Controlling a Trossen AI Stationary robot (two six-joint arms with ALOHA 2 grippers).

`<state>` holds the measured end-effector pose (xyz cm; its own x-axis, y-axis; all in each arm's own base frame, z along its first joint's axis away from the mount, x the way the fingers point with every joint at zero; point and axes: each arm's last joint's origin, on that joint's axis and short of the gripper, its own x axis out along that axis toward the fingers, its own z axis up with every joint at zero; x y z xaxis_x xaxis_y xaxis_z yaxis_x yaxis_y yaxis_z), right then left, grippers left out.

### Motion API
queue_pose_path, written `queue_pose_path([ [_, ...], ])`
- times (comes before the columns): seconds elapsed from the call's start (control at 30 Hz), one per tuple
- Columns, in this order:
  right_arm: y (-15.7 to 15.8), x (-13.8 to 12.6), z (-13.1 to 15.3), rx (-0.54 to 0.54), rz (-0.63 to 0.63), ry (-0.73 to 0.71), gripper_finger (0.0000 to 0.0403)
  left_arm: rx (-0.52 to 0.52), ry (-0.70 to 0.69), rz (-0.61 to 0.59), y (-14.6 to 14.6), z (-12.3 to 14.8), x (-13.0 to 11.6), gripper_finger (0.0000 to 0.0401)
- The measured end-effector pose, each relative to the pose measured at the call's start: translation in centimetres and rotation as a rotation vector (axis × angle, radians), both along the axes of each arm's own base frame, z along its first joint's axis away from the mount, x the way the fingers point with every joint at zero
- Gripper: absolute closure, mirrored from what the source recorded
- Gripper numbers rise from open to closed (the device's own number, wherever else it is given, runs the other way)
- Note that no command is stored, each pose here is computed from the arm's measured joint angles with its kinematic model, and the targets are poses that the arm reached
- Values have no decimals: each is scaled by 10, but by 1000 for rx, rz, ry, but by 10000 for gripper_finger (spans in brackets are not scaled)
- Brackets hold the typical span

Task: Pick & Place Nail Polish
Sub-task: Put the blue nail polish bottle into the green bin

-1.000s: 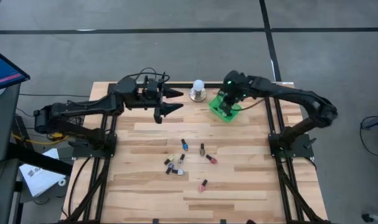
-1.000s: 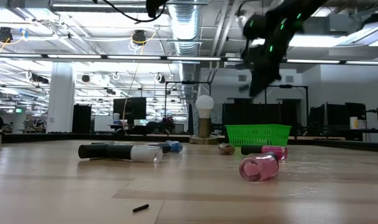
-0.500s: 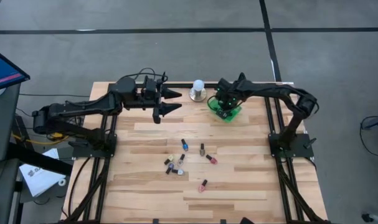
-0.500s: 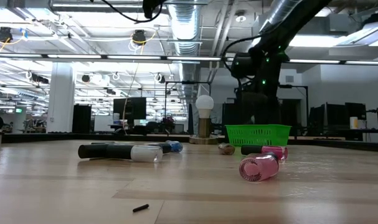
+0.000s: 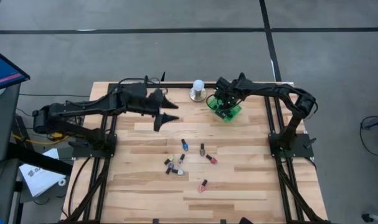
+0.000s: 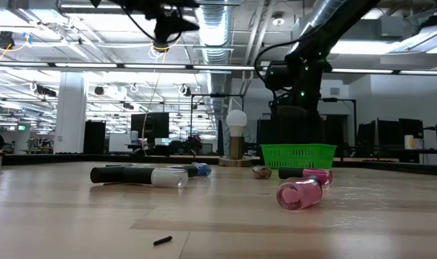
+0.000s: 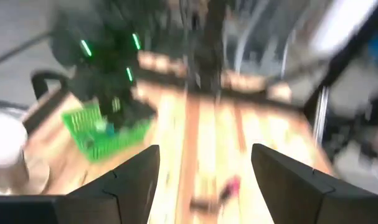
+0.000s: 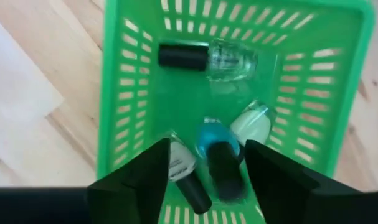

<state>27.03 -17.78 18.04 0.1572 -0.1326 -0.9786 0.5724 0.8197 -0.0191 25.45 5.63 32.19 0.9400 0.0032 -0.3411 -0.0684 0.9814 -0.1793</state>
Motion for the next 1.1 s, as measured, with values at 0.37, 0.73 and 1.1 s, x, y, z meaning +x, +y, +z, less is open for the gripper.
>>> queue_pose_path([
  [0.37,28,4,66,-96,113,-146,185,172,278,-200,-16,-85,20,154],
  [0.73,73,-31,145,-206,132,-422,194,190,283,-429,-9,-156,59,155],
  [1.1,95,-39,159,-186,136,-489,194,252,327,-545,-3,-197,67,155],
])
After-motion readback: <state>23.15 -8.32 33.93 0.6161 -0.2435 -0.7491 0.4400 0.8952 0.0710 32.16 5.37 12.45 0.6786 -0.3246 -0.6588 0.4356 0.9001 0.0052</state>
